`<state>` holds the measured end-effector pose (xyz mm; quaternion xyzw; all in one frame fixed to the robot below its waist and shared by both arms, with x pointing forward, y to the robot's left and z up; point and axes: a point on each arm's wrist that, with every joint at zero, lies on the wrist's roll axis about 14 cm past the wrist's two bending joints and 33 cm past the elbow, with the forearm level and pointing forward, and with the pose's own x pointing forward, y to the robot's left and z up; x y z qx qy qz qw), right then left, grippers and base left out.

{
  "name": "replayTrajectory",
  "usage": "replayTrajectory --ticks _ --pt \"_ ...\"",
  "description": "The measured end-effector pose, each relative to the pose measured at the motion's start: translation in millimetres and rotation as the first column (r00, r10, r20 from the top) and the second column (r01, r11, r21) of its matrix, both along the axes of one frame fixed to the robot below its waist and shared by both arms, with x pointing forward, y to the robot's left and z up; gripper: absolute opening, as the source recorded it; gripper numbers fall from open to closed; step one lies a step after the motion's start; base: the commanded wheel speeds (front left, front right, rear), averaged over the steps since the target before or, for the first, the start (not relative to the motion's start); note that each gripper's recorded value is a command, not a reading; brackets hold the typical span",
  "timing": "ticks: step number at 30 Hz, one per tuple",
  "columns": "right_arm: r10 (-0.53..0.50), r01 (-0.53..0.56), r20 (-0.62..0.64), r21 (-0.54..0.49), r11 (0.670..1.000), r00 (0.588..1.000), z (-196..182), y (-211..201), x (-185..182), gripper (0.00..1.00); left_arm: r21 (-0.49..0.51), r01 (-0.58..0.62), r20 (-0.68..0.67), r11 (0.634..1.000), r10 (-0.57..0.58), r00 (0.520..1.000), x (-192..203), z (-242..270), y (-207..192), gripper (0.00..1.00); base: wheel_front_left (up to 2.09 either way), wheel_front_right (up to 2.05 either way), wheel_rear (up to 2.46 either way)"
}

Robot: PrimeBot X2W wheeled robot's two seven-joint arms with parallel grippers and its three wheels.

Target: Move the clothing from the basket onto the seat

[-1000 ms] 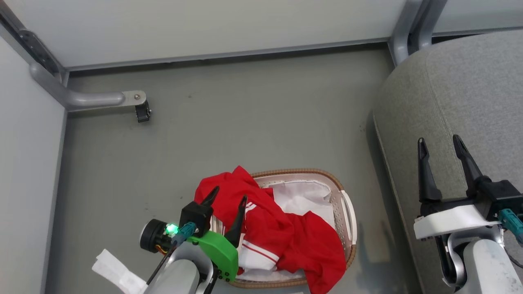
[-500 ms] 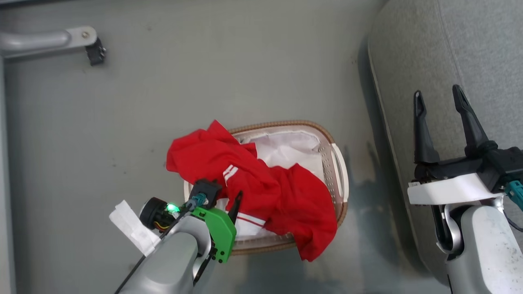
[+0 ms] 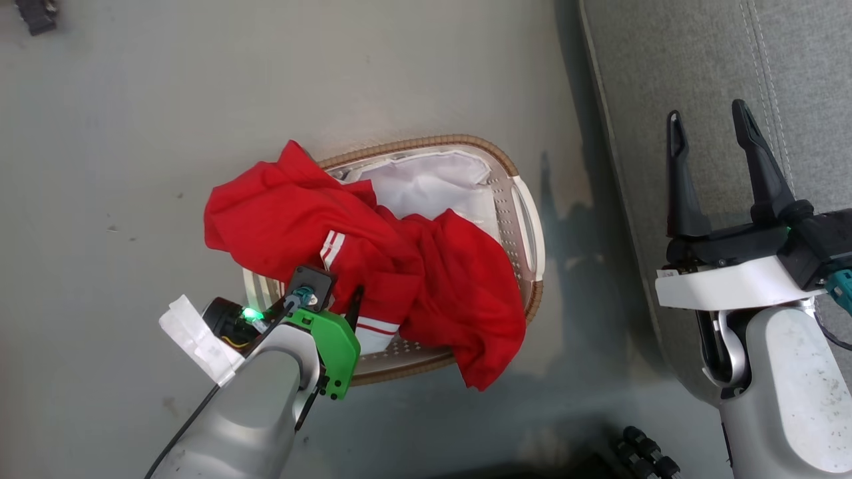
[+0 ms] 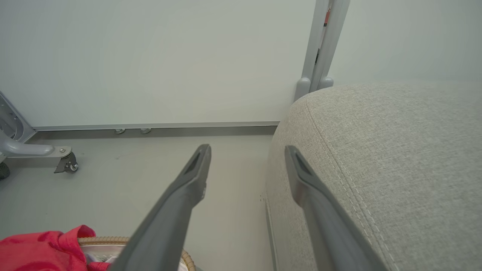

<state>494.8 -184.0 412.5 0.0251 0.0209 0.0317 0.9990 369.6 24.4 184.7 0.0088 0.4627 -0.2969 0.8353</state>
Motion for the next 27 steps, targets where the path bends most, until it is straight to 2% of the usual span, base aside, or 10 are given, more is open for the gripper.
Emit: replayTrajectory --ticks 6,7,8,9,10,11,22,27 --pt "-0.009 0.009 -0.021 0.002 1.000 1.000 -10 -4 1 1.00 -0.016 0.031 -0.015 0.999 -0.031 0.999 -3 -12 -10 1.00 0.00 0.00 0.00" --pt "-0.011 0.011 -0.022 0.002 1.000 1.000 -10 -5 1 1.00 -0.018 0.034 -0.018 0.999 -0.035 0.999 -4 -13 -11 0.90 0.00 0.00 0.00" --pt "-0.012 0.012 -0.024 0.002 1.000 1.000 -11 -6 1 1.00 -0.019 0.037 -0.021 0.999 -0.038 0.999 -5 -14 -12 0.50 0.00 0.00 0.00" --pt "-0.013 0.013 -0.024 0.001 1.000 1.000 -11 -6 1 1.00 -0.019 0.038 -0.026 0.999 -0.038 0.999 -6 -15 -12 0.37 0.00 0.00 0.00" --pt "-0.014 0.014 -0.024 0.001 1.000 1.000 -12 -7 2 1.00 -0.021 0.037 -0.030 0.999 -0.037 0.999 -7 -16 -13 0.08 0.00 0.00 0.00" --pt "-0.016 0.016 -0.025 0.003 1.000 1.000 -12 -7 2 1.00 -0.022 0.038 -0.032 0.999 -0.039 0.999 -8 -17 -13 0.00 0.00 0.00 0.00" --pt "-0.027 0.028 -0.016 0.009 1.000 0.999 -4 -10 -1 1.00 -0.042 0.003 0.028 0.999 -0.002 1.000 7 2 -12 0.00 0.00 0.00 0.00" --pt "-0.033 0.033 -0.007 0.013 0.999 0.999 6 -10 -8 1.00 -0.084 -0.020 0.128 0.996 0.031 0.991 33 33 -13 0.00 0.00 0.00 0.00"
